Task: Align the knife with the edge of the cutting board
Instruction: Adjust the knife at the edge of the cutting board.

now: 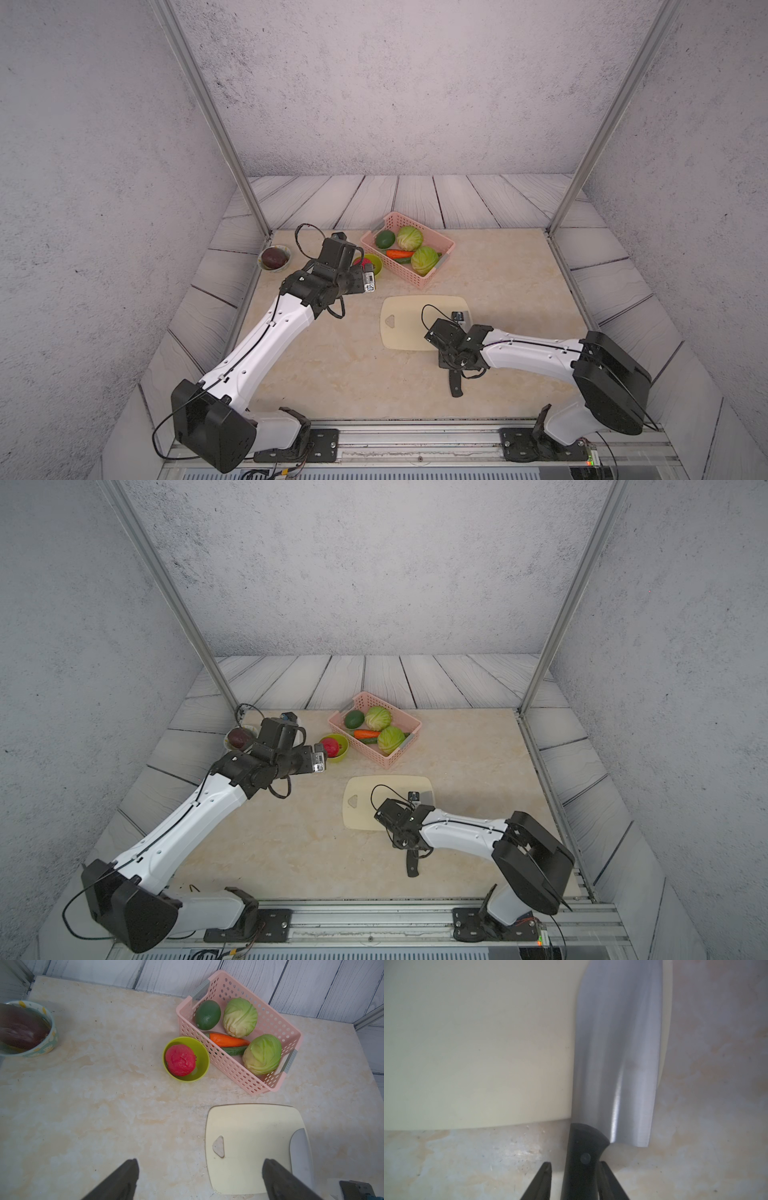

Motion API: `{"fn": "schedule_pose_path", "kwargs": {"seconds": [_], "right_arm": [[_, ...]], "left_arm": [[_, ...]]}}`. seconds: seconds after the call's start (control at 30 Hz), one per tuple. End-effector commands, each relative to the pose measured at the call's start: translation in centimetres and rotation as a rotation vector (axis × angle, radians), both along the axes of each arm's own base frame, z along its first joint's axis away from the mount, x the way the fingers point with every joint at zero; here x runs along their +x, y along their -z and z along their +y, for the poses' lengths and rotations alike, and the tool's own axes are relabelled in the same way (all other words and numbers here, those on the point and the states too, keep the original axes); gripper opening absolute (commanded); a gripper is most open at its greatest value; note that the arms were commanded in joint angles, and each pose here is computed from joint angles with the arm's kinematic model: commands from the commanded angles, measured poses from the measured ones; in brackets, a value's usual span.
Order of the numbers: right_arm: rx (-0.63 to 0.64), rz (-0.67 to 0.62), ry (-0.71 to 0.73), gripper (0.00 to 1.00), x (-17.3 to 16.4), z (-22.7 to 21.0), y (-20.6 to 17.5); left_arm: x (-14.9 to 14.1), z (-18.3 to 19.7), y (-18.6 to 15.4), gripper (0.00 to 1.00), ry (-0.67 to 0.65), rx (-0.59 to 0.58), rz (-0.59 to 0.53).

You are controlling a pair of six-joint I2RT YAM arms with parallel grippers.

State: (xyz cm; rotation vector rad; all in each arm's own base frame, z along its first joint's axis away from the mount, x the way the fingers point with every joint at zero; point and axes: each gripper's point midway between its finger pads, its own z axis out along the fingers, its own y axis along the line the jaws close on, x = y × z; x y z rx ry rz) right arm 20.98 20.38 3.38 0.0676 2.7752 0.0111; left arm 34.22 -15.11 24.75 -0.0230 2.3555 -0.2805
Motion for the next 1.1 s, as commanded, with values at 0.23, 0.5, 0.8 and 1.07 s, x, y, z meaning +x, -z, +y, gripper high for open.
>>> {"fn": "schedule_pose_path", "kwargs": {"seconds": [0.23, 0.5, 0.8, 1.07], "right_arm": [[0.005, 0.074, -0.019, 0.54, -2.2, -1.2, 0.5], [0.064, 0.124, -0.035, 0.57, -3.7, -0.4, 1.3], [0.069, 0.138, -0.052, 0.5, -4.6, 0.2, 1.9], [0.023, 0.128, -0.045, 0.37, -4.5, -0.6, 2.2]], "left_arm": [[-0.1, 0.2, -0.6, 0.98, -0.009, -0.004, -0.016], [-0.1, 0.2, -0.7, 0.98, -0.009, -0.003, -0.018], [-0.1, 0.3, -0.7, 0.98, -0.012, 0.002, -0.019], [-0.1, 0.4, -0.7, 0.98, -0.016, 0.008, -0.02]]}}
